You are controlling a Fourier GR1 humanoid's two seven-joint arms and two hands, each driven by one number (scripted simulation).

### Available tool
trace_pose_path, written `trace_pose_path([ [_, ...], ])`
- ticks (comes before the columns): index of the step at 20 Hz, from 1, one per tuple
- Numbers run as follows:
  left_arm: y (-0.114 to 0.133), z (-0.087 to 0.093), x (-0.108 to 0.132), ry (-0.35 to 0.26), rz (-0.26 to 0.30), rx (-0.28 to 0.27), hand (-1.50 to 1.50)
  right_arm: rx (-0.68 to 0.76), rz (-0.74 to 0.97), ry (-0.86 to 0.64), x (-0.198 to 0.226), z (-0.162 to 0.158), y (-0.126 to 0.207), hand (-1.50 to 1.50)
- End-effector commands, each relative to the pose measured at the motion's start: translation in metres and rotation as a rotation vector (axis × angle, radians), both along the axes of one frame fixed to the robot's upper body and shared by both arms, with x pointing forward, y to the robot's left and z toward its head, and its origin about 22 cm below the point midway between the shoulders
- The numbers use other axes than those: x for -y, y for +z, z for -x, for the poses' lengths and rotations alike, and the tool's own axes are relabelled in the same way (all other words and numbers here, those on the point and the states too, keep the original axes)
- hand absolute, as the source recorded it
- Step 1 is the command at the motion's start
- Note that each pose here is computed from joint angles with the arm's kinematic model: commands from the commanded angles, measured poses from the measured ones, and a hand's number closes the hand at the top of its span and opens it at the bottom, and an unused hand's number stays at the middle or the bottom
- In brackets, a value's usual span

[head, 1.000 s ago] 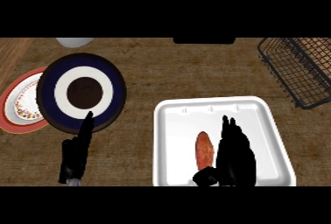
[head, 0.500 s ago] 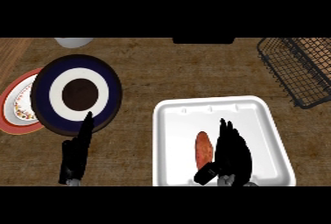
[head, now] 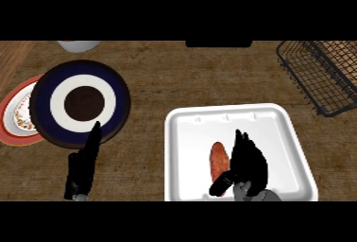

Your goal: Pick the sweet potato from the tray and place it in the tiered basket

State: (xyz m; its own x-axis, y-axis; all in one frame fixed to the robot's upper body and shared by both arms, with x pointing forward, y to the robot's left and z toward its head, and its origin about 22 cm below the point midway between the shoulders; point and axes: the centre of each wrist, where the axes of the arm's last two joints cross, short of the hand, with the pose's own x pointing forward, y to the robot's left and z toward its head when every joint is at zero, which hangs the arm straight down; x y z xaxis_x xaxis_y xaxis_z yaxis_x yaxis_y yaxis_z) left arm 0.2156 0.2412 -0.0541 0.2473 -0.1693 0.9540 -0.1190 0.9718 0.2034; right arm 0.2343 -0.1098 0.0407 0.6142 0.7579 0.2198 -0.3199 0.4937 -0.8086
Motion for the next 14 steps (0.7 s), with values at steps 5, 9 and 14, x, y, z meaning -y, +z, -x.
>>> trace_pose_path([
  [5, 0.001, -0.003, 0.002, -0.007, 0.002, -0.018, 0.00, -0.174, 0.028, -0.179, -0.005, -0.009, -0.005, -1.50],
  [9, -0.001, 0.011, 0.014, 0.016, 0.033, -0.024, 0.00, -0.177, 0.025, -0.169, -0.008, -0.002, -0.007, -1.50],
  [14, -0.004, 0.013, -0.011, 0.006, 0.011, -0.016, 0.00, -0.194, 0.018, -0.192, -0.011, 0.000, -0.040, 1.50],
])
